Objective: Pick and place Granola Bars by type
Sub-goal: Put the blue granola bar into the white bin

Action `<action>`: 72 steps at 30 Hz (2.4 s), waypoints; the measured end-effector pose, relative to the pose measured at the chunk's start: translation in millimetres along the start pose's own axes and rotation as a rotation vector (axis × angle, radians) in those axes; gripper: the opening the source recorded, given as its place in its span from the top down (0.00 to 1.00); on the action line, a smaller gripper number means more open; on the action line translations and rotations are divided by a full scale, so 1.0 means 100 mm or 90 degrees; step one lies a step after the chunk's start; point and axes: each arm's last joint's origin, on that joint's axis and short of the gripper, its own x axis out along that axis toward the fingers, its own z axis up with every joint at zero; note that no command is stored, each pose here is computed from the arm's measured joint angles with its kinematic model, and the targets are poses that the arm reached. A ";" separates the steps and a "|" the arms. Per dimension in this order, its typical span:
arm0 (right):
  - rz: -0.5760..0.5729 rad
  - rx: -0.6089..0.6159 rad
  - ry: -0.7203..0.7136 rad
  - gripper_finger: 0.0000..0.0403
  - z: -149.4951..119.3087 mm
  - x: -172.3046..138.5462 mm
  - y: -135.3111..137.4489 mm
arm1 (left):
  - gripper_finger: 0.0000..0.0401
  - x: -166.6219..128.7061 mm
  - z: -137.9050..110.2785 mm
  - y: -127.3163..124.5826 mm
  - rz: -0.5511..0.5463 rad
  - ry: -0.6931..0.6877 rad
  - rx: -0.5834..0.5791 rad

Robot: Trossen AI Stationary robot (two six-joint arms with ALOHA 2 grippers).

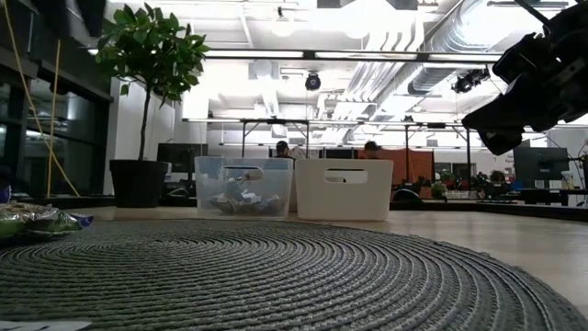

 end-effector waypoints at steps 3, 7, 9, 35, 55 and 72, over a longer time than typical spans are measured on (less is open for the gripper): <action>0.000 0.000 0.000 1.00 0.00 0.00 0.00 | 0.58 0.11 -0.17 0.00 -0.020 0.032 -0.027; 0.000 0.000 0.000 1.00 0.00 0.00 0.00 | 0.58 0.29 -0.38 -0.04 -0.077 0.064 -0.064; 0.000 0.000 0.000 1.00 0.00 0.00 0.00 | 0.58 0.39 -0.47 -0.06 -0.109 0.082 -0.080; 0.000 0.000 0.000 1.00 0.00 0.00 0.00 | 0.58 1.15 -1.21 -0.07 -0.124 0.185 -0.164; 0.000 0.000 0.000 1.00 0.00 0.00 0.00 | 0.58 1.27 -1.27 -0.08 -0.104 0.176 -0.158; 0.000 0.000 0.000 1.00 0.00 0.00 0.00 | 0.58 1.26 -1.27 -0.10 -0.117 0.174 -0.161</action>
